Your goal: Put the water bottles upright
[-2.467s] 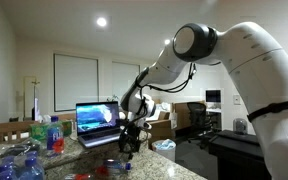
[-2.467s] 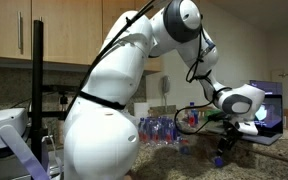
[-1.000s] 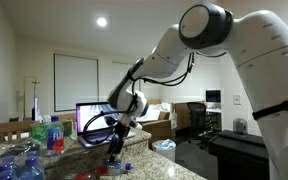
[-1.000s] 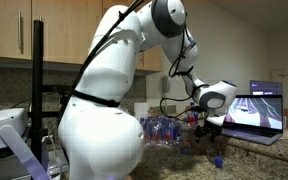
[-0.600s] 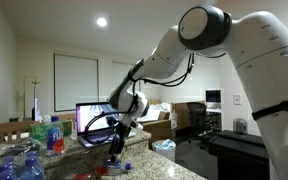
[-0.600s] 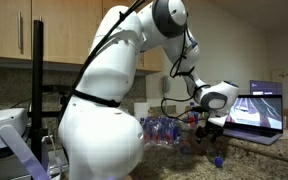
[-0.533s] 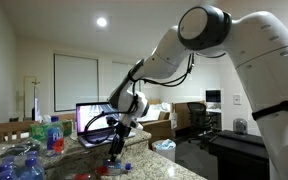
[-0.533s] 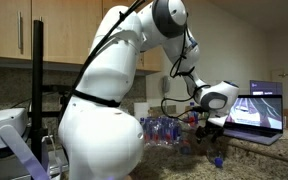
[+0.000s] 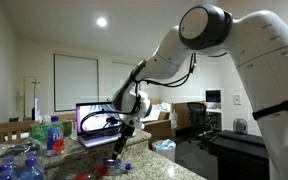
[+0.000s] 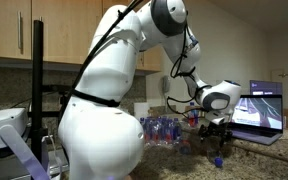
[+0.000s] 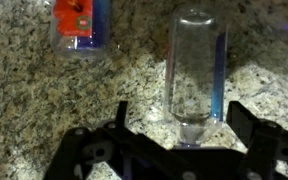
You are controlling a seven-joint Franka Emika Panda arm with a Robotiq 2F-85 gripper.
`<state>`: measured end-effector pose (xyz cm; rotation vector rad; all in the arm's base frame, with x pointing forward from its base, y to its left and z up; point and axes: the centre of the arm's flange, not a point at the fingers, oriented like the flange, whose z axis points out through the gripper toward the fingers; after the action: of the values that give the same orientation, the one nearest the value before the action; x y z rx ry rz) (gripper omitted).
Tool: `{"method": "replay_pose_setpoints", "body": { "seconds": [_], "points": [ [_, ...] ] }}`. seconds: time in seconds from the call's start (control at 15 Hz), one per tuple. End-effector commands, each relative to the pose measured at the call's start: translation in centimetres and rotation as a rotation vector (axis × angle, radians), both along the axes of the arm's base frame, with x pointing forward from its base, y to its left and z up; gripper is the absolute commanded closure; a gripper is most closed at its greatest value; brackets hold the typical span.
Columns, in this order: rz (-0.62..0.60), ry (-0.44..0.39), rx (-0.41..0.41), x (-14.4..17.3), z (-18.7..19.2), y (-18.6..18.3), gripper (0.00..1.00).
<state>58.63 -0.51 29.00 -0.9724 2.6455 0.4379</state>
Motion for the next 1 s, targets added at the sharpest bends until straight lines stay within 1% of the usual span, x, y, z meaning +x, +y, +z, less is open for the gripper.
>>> {"method": "replay_pose_setpoints", "body": {
  "seconds": [0.0,0.13,0.27,0.4,0.53,0.6,0.8,0.93],
  "points": [
    [-0.184,0.056,-0.041,-2.4,0.8,0.3,0.00],
    [-0.282,0.082,-0.064,-3.0,-0.2,-0.2,0.00],
    [-0.381,0.088,-0.091,-4.0,-1.5,-1.6,0.00],
    [-0.463,0.042,-0.127,-4.6,-2.6,-3.0,0.00],
    [-0.452,-0.035,-0.164,-4.6,-3.4,-3.5,0.00],
    [-0.450,-0.059,-0.163,-4.6,-3.6,-3.5,0.00],
    [-0.413,-0.102,-0.187,-4.3,-3.9,-2.2,0.00],
    [-0.382,-0.107,-0.195,-4.1,-3.8,-0.8,0.00]
  ]
}}
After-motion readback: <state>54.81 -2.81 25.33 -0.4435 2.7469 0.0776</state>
